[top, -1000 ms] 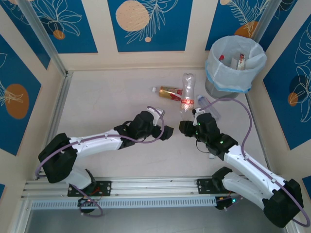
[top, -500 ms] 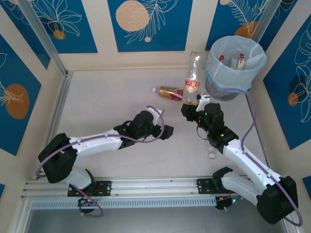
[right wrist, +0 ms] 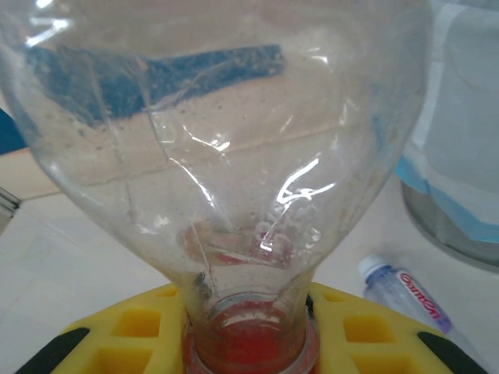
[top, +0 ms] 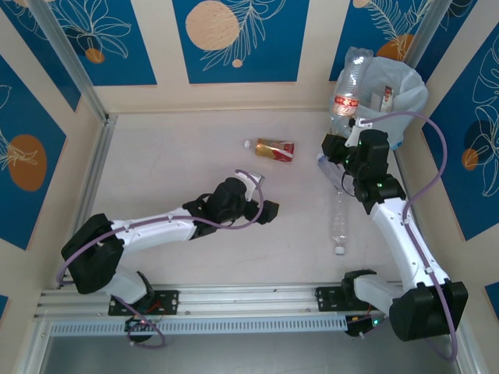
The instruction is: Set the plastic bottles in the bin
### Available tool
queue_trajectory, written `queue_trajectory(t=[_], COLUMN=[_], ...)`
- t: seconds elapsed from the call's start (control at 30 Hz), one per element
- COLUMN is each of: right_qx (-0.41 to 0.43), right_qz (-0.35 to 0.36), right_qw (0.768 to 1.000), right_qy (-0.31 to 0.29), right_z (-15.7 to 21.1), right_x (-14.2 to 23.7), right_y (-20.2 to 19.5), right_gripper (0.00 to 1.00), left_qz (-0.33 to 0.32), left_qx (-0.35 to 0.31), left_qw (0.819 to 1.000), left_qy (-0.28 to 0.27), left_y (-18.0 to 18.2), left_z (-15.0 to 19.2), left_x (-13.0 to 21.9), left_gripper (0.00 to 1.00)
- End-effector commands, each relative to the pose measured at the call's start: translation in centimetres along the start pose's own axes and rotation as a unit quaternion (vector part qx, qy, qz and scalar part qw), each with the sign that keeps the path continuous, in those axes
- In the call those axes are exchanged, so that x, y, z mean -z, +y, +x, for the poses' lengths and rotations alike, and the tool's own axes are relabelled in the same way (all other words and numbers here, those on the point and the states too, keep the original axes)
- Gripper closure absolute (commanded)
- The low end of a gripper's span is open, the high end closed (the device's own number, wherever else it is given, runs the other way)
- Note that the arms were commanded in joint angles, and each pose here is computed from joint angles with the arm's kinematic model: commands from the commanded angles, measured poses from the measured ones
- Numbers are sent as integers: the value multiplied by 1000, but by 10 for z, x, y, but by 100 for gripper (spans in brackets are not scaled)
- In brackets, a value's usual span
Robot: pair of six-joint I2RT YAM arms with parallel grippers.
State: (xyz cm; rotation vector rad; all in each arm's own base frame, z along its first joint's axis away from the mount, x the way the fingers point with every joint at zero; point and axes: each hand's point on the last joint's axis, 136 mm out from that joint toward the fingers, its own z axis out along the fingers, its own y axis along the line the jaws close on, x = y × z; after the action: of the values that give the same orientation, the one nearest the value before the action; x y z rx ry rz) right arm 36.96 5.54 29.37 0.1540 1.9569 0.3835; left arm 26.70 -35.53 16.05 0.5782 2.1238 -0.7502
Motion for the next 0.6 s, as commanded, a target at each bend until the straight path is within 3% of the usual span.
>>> queue_trajectory(t=[0.0,0.27,0.57], right_qx=[29,68,52], right_qz=[11,52,68], right_qw=[1000,996,996], right_qy=[-1,-23,-39], right_z=[-15,-51,-90], right_x=[7,16,16], right_y=[-10,-47,-76], right_gripper=[100,100,100], left_qz=[6,4,13], left_qx=[9,5,6], left_qw=[1000,1000,1000], left_qy=[-20,-18,-14], left_y=[-1,0,-4], left_z=[-11,-10,-12], left_x=[8,9,5], left_gripper=[1,1,1])
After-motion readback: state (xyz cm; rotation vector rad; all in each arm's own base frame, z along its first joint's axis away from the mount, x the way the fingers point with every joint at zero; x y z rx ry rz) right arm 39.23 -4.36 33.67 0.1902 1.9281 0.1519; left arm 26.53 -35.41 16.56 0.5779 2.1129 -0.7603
